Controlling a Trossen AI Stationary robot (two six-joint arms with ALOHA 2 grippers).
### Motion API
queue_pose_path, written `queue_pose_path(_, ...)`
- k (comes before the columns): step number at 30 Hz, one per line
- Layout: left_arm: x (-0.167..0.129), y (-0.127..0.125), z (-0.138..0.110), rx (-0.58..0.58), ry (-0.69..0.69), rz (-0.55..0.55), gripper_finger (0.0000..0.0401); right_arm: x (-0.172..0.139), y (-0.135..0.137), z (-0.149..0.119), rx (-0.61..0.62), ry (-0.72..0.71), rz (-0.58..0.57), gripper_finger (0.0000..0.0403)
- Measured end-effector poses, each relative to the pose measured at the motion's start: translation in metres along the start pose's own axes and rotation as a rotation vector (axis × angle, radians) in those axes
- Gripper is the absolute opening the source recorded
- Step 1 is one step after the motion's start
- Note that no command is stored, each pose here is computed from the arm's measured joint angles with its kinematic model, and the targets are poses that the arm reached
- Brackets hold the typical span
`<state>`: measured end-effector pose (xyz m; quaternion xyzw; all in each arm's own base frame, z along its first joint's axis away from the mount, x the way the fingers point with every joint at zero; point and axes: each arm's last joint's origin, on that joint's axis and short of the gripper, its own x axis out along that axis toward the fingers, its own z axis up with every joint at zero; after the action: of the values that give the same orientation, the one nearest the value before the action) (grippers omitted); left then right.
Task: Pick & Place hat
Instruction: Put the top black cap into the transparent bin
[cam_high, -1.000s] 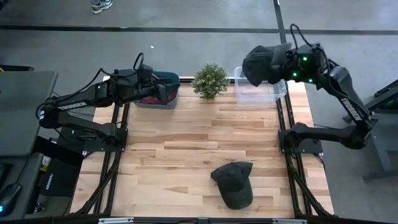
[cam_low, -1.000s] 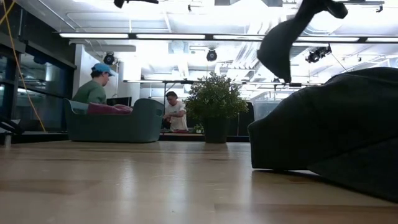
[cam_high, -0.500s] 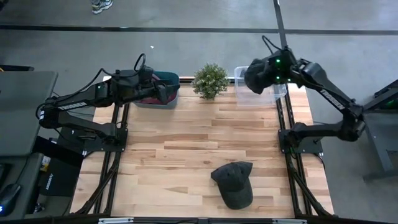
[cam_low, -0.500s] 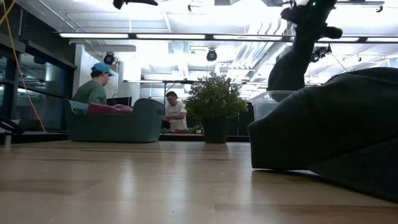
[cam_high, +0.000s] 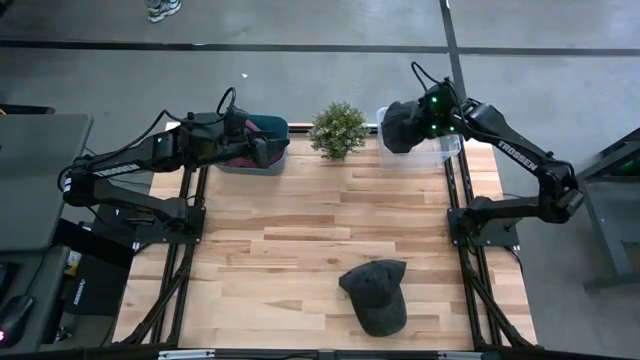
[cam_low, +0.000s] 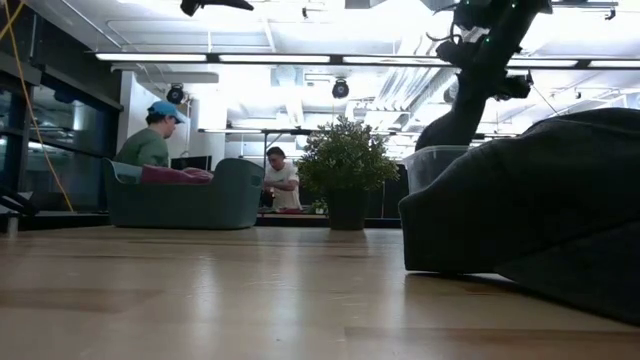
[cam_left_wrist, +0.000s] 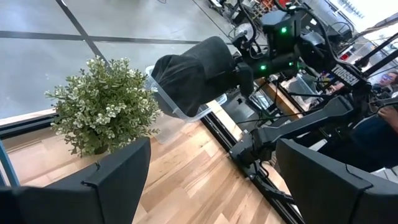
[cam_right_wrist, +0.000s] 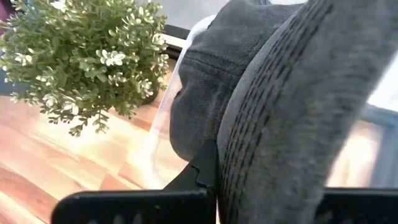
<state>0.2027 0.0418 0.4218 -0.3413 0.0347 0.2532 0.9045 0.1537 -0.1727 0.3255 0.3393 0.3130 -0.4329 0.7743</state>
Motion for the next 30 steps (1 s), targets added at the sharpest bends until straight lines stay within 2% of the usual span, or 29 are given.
queue_pose_path(16,0.0,0.0,0.0,0.001,0.001,0.001,0.0337,0.002,-0.019,-0.001,0.088,0.052,-0.03,0.0005)
queue_pose_path(21,0.0,0.0,0.0,0.0,0.001,0.001,0.0337,-0.003,-0.017,0.001,0.082,0.017,0.012,0.0005)
queue_pose_path(30,0.0,0.0,0.0,0.0,0.0,0.0,0.0337,-0.033,-0.021,0.004,0.088,-0.072,0.111,0.0005)
